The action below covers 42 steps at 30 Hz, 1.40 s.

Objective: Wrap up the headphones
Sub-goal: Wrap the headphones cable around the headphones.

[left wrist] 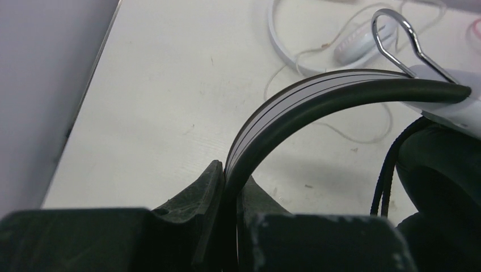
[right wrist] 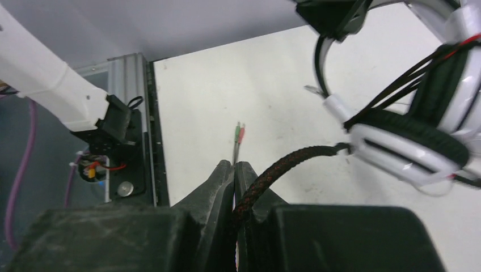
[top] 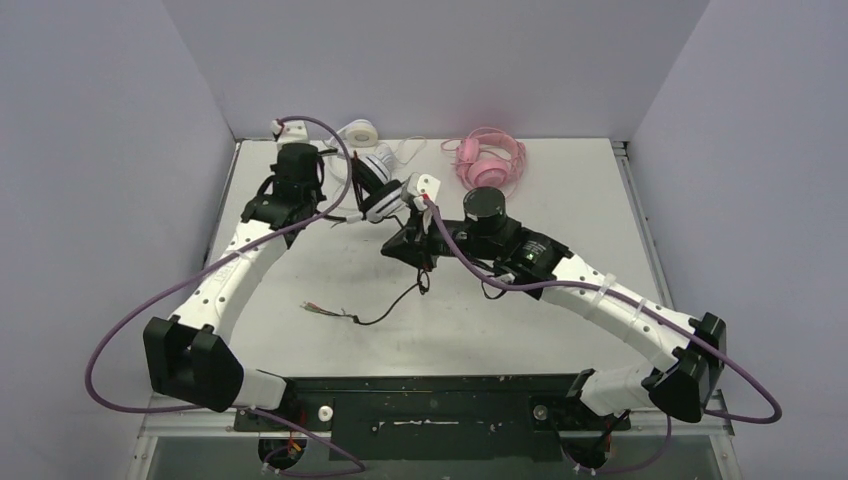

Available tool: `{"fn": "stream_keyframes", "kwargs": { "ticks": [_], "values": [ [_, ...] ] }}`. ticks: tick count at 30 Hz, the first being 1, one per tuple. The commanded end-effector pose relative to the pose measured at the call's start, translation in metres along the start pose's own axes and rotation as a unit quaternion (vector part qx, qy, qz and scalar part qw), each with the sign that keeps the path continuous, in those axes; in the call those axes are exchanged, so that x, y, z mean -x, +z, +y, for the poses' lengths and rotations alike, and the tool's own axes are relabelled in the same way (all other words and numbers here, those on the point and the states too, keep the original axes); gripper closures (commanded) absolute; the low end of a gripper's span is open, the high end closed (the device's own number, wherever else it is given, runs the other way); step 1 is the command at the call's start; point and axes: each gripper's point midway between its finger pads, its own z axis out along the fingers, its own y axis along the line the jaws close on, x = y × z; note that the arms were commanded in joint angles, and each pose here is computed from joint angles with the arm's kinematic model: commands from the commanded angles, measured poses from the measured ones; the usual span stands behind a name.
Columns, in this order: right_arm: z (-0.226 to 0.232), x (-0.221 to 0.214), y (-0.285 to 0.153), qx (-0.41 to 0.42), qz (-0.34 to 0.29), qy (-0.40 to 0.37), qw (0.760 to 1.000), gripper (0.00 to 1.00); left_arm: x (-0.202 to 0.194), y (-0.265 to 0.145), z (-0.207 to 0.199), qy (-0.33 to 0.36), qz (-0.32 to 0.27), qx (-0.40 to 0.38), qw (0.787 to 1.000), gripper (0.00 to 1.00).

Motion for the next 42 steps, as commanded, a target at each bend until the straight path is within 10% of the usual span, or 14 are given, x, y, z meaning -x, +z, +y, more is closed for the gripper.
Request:
{"fn": "stream_keyframes", "kwargs": {
  "ticks": [1,27,42],
  "values": [
    [-0.029,0.004,-0.009,-0.056,0.045,-0.047,0.996,1.0,0.018,-0.008,-0.002,0.057,-0.053,0.0,0.997,1.0],
    [-0.163,0.018,-0.043,-0.237,0.072,-0.046,0.968,0.96,-0.077,-0.074,-0.08,0.239,0.05,-0.219,0.945,1.0],
    [-0.197,-0.022,-0.054,-0.24,0.054,0.01,0.969,0.9,-0.061,-0.138,-0.103,0.155,0.074,-0.333,0.927,1.0]
  ]
}}
